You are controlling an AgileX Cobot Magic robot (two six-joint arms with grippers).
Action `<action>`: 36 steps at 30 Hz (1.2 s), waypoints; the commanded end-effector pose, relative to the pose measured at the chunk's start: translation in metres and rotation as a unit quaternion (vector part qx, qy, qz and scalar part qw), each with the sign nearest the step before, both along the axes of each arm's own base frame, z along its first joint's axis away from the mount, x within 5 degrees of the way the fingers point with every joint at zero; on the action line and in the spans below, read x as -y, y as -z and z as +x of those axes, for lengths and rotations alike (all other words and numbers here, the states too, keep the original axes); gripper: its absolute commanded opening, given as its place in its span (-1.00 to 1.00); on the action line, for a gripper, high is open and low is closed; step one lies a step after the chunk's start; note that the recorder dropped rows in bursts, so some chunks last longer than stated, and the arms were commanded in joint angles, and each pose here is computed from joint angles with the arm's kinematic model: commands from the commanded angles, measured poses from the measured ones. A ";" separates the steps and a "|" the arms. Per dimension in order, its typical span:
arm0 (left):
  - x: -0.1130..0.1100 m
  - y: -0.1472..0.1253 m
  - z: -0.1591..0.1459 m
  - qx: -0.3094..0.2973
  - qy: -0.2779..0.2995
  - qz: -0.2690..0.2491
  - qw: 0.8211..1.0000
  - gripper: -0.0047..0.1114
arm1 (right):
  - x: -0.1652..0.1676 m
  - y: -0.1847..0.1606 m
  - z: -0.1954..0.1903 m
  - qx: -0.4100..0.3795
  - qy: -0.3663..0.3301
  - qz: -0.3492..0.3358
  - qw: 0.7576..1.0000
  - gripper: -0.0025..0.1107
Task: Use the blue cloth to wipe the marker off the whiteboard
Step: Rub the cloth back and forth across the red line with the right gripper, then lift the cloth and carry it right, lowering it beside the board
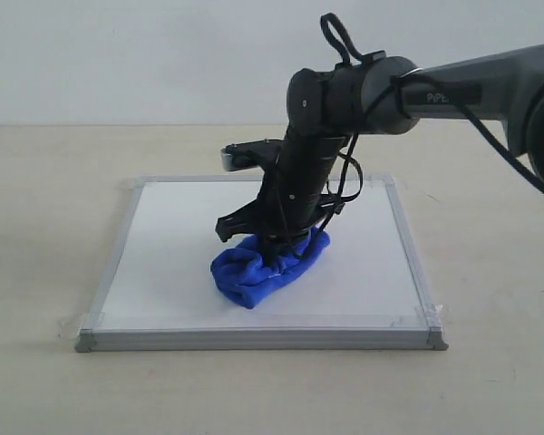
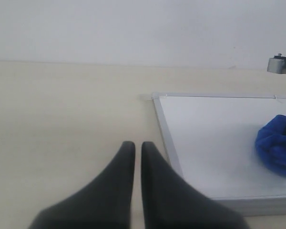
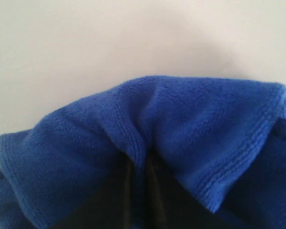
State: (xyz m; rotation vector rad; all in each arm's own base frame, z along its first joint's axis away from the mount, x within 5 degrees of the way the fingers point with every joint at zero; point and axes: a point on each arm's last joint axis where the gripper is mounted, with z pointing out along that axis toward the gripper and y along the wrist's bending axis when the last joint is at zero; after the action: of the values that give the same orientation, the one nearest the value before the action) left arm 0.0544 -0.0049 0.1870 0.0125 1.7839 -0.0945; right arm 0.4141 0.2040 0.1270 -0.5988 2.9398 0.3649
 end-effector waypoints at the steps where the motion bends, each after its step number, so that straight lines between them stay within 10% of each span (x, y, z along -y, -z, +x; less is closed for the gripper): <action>1: 0.000 0.000 0.000 0.004 -0.002 0.001 1.000 -0.84 | 0.064 0.015 0.020 -0.005 0.016 -0.069 0.997 -0.96; 12: 0.000 0.000 0.000 0.004 -0.002 0.001 1.000 -0.84 | 0.099 -0.088 0.028 0.067 -0.080 -0.137 0.985 -0.96; 17: 0.000 0.000 0.000 0.004 -0.002 0.001 1.000 -0.84 | 0.109 -0.114 0.026 0.102 -0.245 -0.203 0.942 -0.96; 36: 0.000 0.000 0.000 0.004 -0.002 0.001 1.000 -0.84 | 0.128 -0.049 -0.004 -0.005 -0.485 -0.240 0.841 -0.96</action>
State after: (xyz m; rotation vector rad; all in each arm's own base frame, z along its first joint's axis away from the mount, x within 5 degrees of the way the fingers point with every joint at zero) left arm 0.0544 -0.0049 0.1870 0.0125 1.7839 -0.0945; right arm 0.4139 0.0837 0.1817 -2.0908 2.4619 -0.3006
